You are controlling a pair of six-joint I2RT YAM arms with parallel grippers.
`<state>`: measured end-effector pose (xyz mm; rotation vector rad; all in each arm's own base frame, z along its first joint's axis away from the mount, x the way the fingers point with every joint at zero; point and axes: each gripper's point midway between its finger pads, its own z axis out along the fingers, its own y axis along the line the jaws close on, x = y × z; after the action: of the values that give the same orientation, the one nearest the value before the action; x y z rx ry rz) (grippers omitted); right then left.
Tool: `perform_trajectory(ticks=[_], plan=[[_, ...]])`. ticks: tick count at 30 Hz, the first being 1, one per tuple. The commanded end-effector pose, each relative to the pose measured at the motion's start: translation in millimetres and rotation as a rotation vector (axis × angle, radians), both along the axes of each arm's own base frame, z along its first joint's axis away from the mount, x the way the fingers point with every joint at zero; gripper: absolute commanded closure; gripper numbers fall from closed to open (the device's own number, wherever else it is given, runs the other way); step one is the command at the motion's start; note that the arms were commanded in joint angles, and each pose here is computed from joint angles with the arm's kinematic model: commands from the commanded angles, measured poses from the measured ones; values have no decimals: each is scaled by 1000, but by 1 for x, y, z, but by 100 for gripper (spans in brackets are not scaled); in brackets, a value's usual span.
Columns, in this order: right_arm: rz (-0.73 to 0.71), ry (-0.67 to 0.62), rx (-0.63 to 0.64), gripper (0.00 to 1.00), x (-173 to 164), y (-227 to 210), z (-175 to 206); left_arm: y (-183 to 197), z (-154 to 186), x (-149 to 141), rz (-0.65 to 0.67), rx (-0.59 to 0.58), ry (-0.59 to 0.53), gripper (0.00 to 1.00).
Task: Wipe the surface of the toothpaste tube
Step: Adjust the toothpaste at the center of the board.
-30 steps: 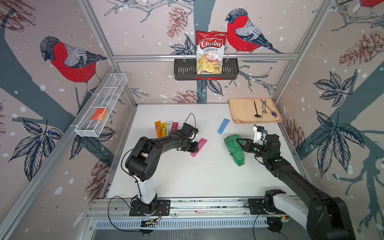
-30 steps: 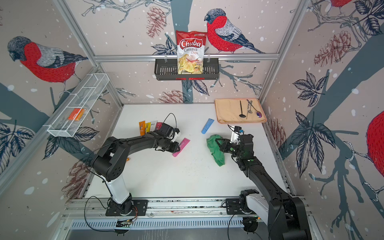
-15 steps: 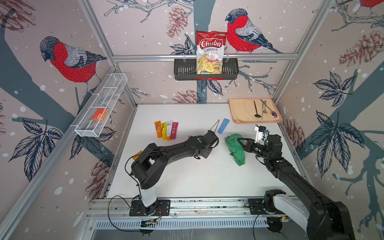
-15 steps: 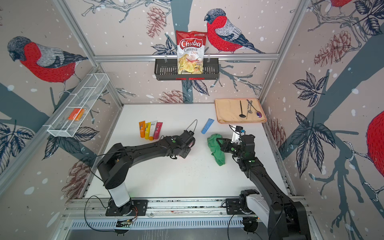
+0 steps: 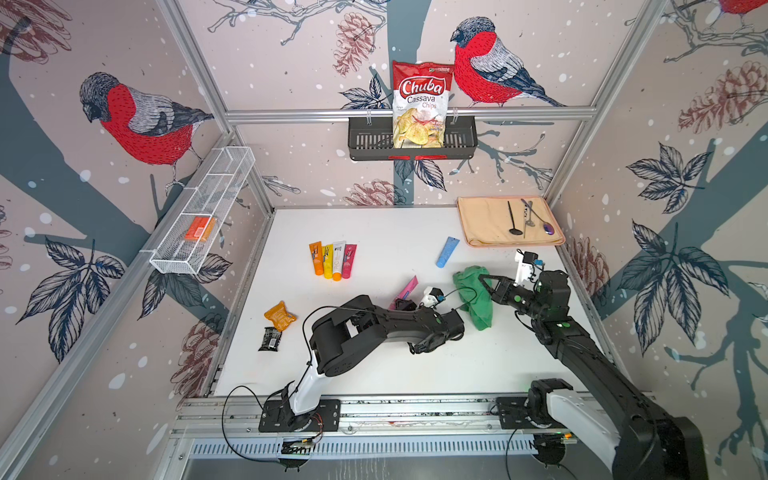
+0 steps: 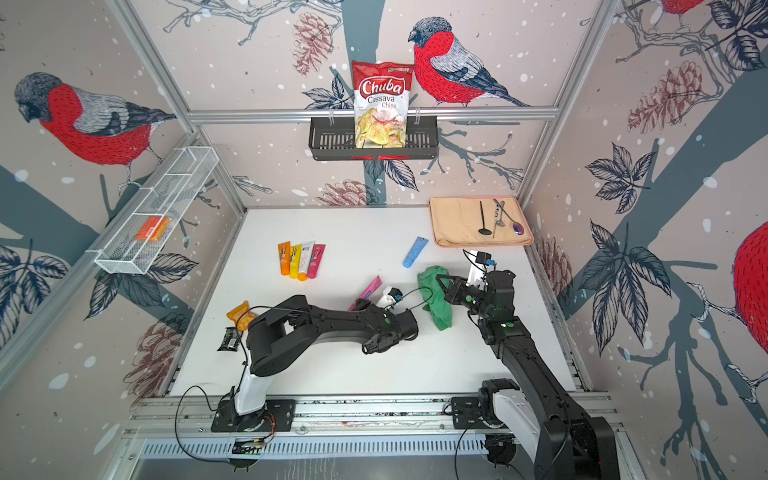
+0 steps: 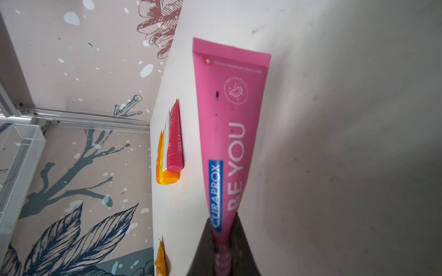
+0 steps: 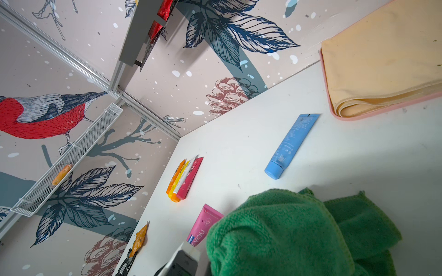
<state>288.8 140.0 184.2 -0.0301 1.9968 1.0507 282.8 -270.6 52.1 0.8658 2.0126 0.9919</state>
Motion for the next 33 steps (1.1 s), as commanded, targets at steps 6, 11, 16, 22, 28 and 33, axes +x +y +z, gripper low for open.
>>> perform_trajectory(ticks=[6,11,16,22,28,33], plan=[[5,-45,-2,100,3,0,11,-5,-21,-13,-27,24,-15,75],[6,-40,-2,100,3,0,10,-18,-20,-23,-50,-39,12,62],[6,-41,-3,100,3,0,9,-48,1,-35,-105,-189,52,54],[8,-41,0,100,3,0,9,-99,54,-56,-243,-554,208,50],[36,-41,15,99,1,6,10,-74,107,-44,-244,-899,254,49],[64,-32,9,100,4,17,10,-34,102,-30,-193,-1063,288,47]])
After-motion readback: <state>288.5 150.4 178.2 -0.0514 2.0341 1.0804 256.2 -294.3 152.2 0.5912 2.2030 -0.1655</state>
